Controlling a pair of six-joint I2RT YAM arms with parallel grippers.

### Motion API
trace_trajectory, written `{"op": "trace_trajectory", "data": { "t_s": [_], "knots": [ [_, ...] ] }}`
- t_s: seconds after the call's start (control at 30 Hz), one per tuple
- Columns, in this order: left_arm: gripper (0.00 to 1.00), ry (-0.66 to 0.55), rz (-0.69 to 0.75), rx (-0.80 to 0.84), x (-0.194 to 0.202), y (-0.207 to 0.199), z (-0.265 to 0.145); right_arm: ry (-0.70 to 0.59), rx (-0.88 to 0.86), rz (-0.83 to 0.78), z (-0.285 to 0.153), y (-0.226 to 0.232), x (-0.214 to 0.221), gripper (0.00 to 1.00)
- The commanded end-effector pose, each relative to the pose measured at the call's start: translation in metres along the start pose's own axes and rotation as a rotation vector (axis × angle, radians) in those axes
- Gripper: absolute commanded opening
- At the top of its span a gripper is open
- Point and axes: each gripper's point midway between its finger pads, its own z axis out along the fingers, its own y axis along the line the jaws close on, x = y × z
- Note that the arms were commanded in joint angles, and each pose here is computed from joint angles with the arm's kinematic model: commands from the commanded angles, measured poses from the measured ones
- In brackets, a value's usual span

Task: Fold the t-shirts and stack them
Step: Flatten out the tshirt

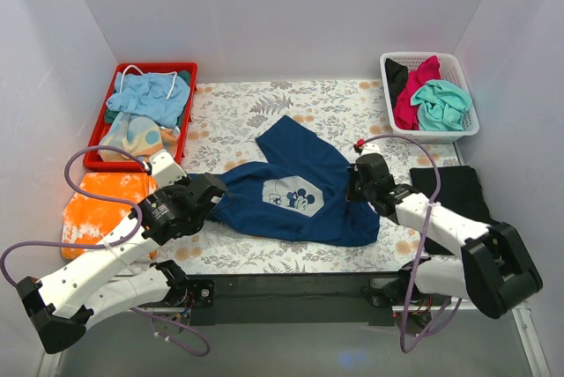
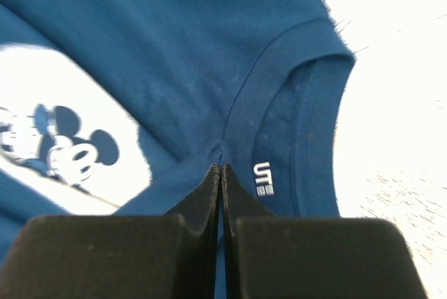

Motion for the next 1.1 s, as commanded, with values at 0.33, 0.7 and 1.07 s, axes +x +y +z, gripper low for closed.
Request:
{"op": "trace_trajectory", "data": {
  "t_s": [0.33, 0.7, 1.07],
  "knots": [
    [0.0, -0.122, -0.044, 0.091, -0.056, -0.029, -0.017, -0.365, 0.068, -0.018, -0.12, -0.003, -0.118, 0.01],
    [0.0, -0.421, -0.148, 0.209, -0.184, -0.046, -0.072, -0.6, 0.098, 0.002, -0.197, -0.003, -0.184, 0.01],
    [0.0, -0.688, -0.177, 0.464, -0.279, -0.12, -0.127, -0.96, 0.038, -0.078, -0.32, 0.029, -0.302, 0.01]
  ]
}}
